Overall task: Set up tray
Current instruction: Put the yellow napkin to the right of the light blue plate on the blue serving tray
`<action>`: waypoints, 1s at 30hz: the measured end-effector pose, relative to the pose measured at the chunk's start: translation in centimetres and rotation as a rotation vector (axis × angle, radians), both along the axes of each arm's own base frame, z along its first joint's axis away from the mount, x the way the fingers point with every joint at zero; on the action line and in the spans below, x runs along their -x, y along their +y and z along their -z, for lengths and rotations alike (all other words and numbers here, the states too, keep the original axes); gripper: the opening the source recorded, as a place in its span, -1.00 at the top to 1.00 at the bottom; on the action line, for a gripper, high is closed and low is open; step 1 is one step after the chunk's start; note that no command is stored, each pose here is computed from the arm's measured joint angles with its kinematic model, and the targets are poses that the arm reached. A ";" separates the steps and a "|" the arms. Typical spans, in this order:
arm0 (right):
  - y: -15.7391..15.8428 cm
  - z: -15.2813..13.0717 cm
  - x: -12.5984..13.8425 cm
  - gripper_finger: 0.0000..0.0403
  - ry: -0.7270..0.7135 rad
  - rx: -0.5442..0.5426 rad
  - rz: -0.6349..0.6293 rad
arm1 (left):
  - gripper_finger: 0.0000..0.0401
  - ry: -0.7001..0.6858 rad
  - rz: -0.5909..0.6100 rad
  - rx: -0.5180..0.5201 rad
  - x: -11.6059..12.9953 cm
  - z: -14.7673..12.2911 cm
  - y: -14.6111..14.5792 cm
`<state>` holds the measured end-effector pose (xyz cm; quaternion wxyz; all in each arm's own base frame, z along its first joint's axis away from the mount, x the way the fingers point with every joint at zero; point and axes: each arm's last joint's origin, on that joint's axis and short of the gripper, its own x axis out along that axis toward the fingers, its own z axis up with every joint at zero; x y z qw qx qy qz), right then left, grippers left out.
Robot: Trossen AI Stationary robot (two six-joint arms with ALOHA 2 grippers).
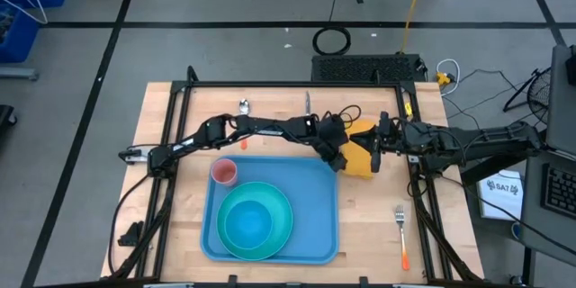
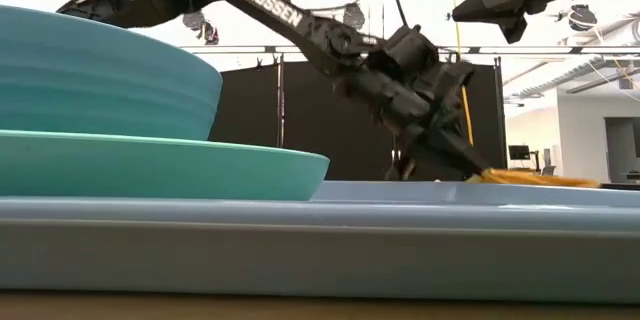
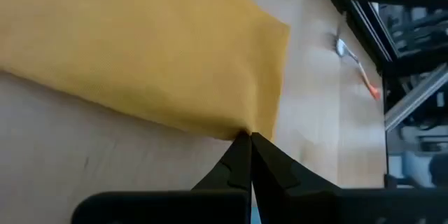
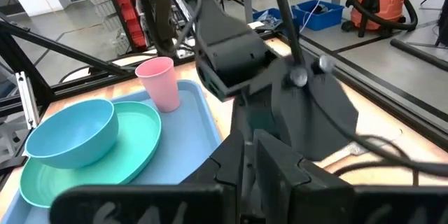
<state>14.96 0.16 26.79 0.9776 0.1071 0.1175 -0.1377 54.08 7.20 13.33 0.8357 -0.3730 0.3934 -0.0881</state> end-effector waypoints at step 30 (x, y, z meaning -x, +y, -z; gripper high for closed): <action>0.0 0.2 0.1 0.87 0.026 0.028 -0.011 | 1.00 0.448 0.307 -0.258 5.9 -3.8 -15.1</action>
